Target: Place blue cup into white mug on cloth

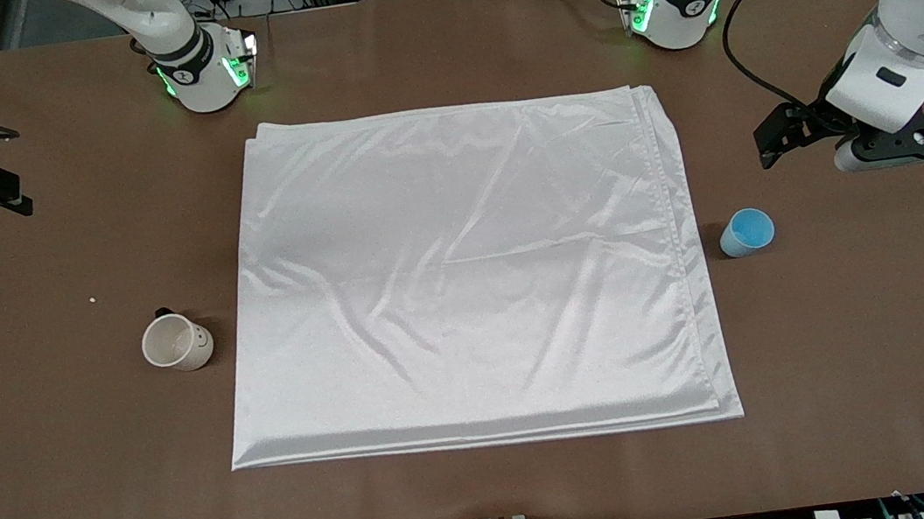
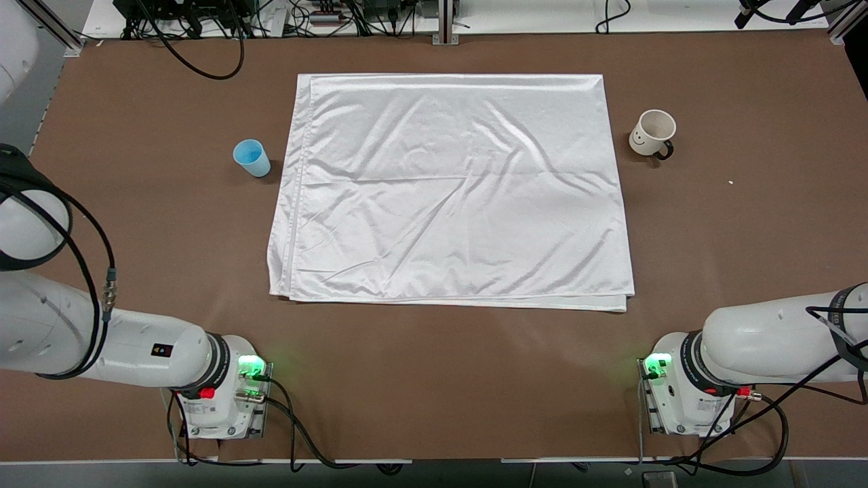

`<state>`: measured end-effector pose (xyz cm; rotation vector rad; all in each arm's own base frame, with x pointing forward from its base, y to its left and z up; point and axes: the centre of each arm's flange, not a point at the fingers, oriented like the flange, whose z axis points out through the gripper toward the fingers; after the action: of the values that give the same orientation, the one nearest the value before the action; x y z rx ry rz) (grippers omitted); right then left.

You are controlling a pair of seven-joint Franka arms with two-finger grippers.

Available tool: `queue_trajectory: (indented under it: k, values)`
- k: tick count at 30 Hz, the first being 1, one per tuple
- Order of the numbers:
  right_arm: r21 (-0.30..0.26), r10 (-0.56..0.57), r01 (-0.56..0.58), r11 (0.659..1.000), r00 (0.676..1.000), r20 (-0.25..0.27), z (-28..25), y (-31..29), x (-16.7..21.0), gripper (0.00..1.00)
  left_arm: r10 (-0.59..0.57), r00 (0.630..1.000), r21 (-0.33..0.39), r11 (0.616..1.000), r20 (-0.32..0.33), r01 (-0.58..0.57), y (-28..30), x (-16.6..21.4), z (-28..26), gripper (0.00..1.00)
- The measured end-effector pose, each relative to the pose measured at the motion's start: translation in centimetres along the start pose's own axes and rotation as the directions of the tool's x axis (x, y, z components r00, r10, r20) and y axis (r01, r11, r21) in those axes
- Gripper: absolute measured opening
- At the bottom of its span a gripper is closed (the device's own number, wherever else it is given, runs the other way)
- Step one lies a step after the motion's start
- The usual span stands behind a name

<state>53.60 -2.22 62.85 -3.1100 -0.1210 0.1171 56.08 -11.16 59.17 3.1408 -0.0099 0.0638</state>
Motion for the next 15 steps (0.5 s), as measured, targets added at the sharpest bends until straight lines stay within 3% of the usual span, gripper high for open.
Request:
queue_trajectory:
  k: [15]
  values:
    - [0.002, 0.008, -0.008, 1.0, 1.0, 0.012, 0.5, 0.4, 0.2, 1.0, 0.0, 1.0, -0.001, 1.0, 0.016, 0.0, 0.2, 0.7, 3.5, 1.0]
